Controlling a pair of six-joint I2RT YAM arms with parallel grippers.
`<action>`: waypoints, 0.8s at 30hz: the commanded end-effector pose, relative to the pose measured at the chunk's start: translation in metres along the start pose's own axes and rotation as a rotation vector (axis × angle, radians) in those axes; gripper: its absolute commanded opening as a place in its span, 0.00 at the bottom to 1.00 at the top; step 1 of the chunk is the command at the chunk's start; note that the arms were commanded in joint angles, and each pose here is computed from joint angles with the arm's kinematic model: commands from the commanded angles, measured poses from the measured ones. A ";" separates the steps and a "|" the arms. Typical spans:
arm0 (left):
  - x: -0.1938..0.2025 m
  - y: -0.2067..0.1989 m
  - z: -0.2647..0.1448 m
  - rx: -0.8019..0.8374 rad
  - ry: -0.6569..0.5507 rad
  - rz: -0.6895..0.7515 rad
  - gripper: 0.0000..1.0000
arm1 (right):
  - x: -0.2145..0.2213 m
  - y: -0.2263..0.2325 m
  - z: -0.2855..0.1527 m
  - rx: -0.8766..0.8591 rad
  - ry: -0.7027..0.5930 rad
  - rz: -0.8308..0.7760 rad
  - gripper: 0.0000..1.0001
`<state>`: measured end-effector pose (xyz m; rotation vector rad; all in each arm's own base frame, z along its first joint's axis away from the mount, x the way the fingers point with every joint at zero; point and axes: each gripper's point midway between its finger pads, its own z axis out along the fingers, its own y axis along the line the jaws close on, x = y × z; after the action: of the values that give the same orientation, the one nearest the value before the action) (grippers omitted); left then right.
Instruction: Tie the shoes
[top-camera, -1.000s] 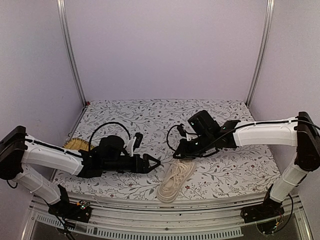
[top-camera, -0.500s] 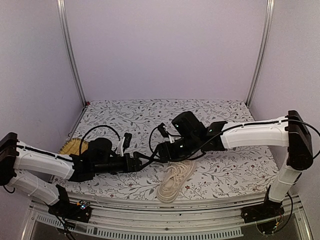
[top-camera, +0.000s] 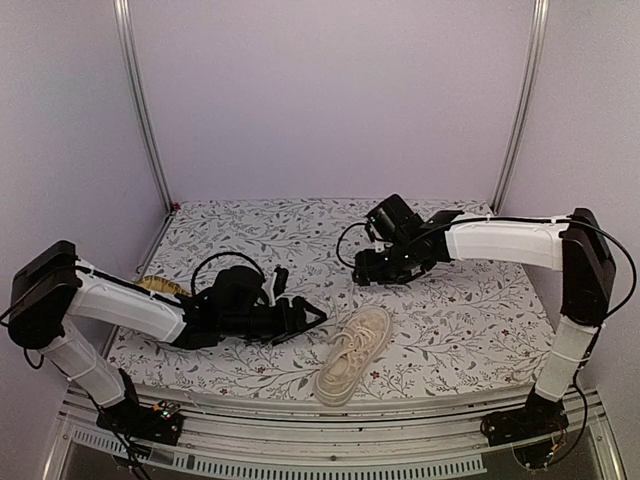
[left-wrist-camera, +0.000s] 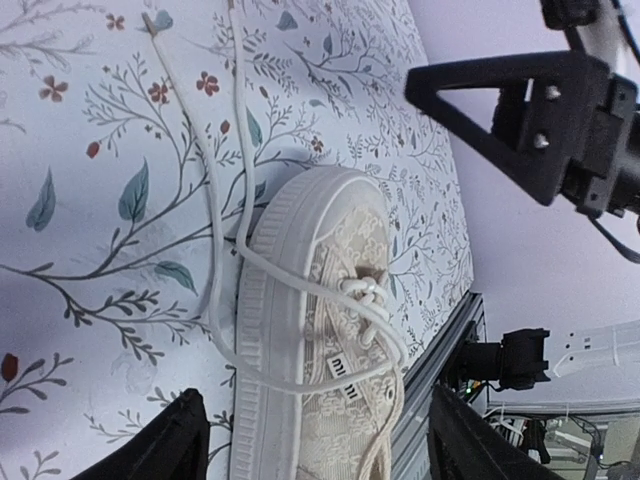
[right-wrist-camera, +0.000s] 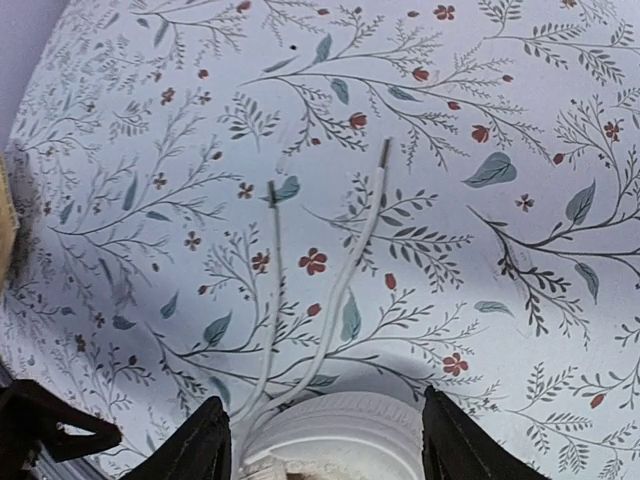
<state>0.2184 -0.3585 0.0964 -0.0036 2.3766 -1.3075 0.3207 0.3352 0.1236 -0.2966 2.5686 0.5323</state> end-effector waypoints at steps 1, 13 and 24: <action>-0.022 0.006 0.003 -0.163 -0.070 0.093 0.75 | -0.013 -0.017 0.025 0.152 0.013 -0.049 0.63; -0.057 0.033 -0.038 -0.439 -0.317 0.186 0.97 | -0.003 -0.025 0.099 0.240 0.123 -0.010 0.56; -0.075 0.061 -0.088 -0.385 -0.461 0.113 0.97 | 0.019 -0.028 0.125 0.232 0.197 0.028 0.35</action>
<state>0.2534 -0.2485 0.0914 -0.2314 2.2380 -0.7132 0.3697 0.3570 0.0181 -0.2608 2.7556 0.2200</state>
